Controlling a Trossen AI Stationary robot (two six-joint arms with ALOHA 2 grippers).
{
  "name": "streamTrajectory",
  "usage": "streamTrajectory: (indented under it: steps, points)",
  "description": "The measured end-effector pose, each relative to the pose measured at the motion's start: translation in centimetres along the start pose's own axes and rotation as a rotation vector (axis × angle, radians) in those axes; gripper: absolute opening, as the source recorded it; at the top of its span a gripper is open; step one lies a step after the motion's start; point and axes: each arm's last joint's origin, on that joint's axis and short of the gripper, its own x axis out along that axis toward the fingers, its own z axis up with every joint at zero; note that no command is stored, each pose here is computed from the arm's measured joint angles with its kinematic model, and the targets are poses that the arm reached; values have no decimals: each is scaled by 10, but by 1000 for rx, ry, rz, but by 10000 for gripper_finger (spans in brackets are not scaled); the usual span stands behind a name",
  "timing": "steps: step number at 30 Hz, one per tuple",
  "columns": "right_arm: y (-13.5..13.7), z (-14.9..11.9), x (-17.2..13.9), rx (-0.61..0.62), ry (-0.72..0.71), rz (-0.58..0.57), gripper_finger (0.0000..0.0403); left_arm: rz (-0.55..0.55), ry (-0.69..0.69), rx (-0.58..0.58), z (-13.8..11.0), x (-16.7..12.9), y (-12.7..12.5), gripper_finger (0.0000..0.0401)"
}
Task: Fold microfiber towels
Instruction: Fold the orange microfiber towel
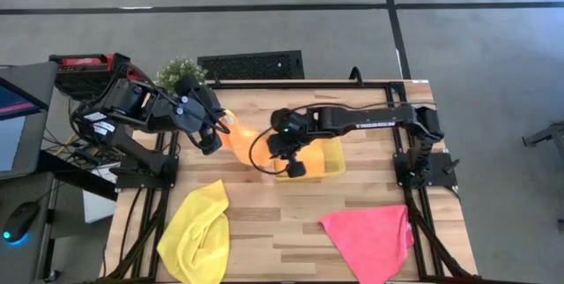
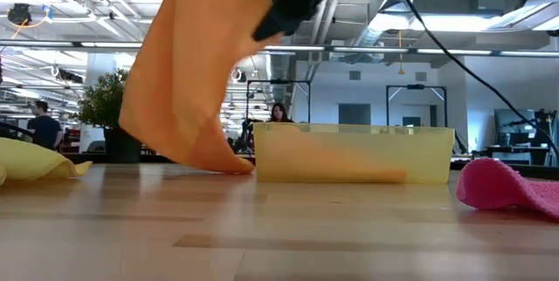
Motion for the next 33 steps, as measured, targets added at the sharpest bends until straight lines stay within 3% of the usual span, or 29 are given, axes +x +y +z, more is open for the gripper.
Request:
streamTrajectory:
  steps: [14, 24, 33]
  points:
    - [-3, 4, -87, 16, -39, -222, 7, -40, 97, -36, -8, 17, -11, 0]
    - [14, 2, -117, 37, -37, -222, 13, -103, 241, -64, -28, 36, -36, 0]
    - [45, 14, -135, -13, -126, -180, 12, -169, 244, -124, -41, 18, -50, 0]
